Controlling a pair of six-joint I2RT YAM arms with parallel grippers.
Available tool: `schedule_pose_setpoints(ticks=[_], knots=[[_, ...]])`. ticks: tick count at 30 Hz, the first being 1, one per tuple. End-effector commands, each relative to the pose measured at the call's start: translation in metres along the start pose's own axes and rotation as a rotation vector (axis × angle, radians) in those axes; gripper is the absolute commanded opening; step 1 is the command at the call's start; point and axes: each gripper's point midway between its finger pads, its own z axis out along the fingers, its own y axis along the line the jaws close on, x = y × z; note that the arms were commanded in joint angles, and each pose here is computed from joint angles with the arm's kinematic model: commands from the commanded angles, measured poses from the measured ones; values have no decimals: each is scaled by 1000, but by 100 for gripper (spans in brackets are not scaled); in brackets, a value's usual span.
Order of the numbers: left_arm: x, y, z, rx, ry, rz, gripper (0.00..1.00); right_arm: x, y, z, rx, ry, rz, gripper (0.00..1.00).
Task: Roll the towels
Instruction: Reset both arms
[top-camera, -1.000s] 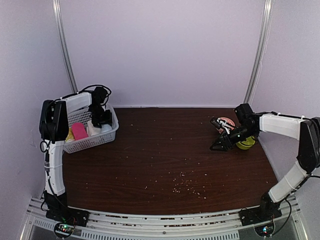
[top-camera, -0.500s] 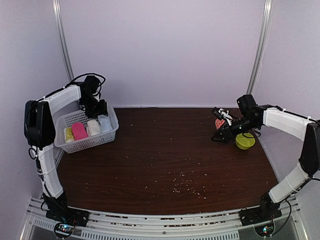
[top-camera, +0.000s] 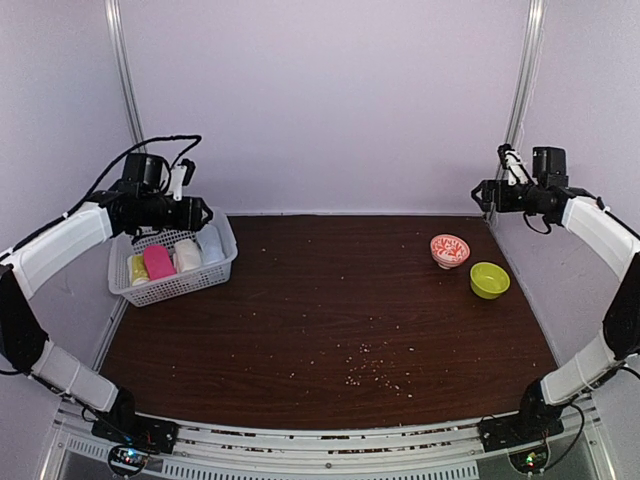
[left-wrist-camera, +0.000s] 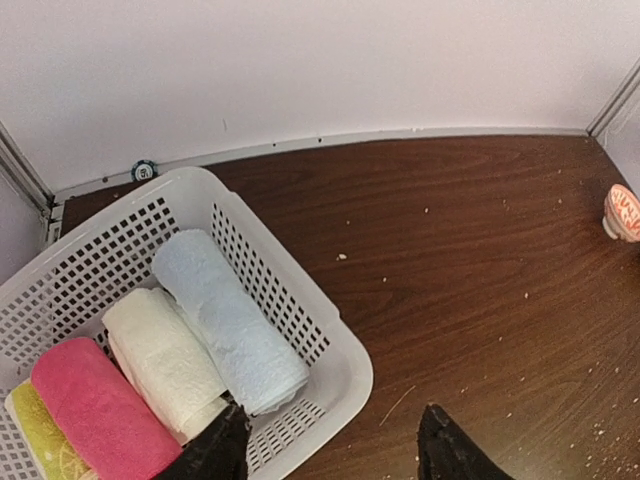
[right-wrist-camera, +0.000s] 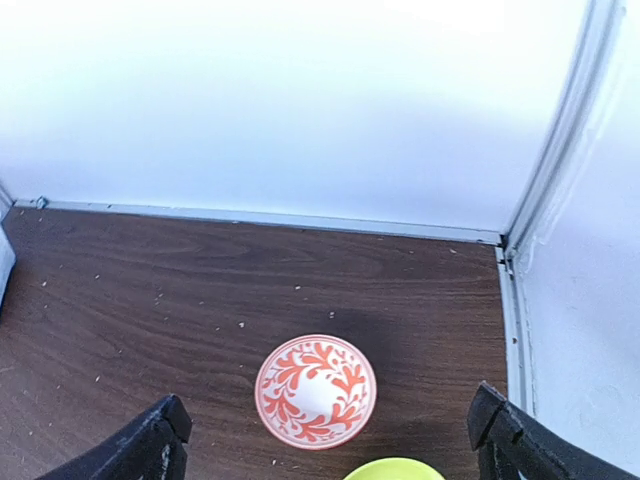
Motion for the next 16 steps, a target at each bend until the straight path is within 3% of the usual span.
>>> schedule_pose_setpoints(ticks=[1,3,4,5,8,11,16], knots=[[-27,-5,-5,2,-157,122,61,-31,-19,-13,87,-115,96,100],[-43,-10,-17,1,-188,156,66,-57,-13,-30,70,-184,79,100],[-54,-12,-26,-12,-208,169,93,-78,-12,-44,75,-240,75,100],[-66,-13,-36,-27,-227,179,98,-97,-11,-59,89,-297,83,100],[-103,-14,-72,-62,-302,194,98,-142,-12,-101,133,-429,99,100],[-121,-17,-100,-73,-377,198,98,-161,-10,-129,155,-496,87,100],[-108,-15,-101,-80,-414,217,98,-133,-21,-103,189,-426,108,100]])
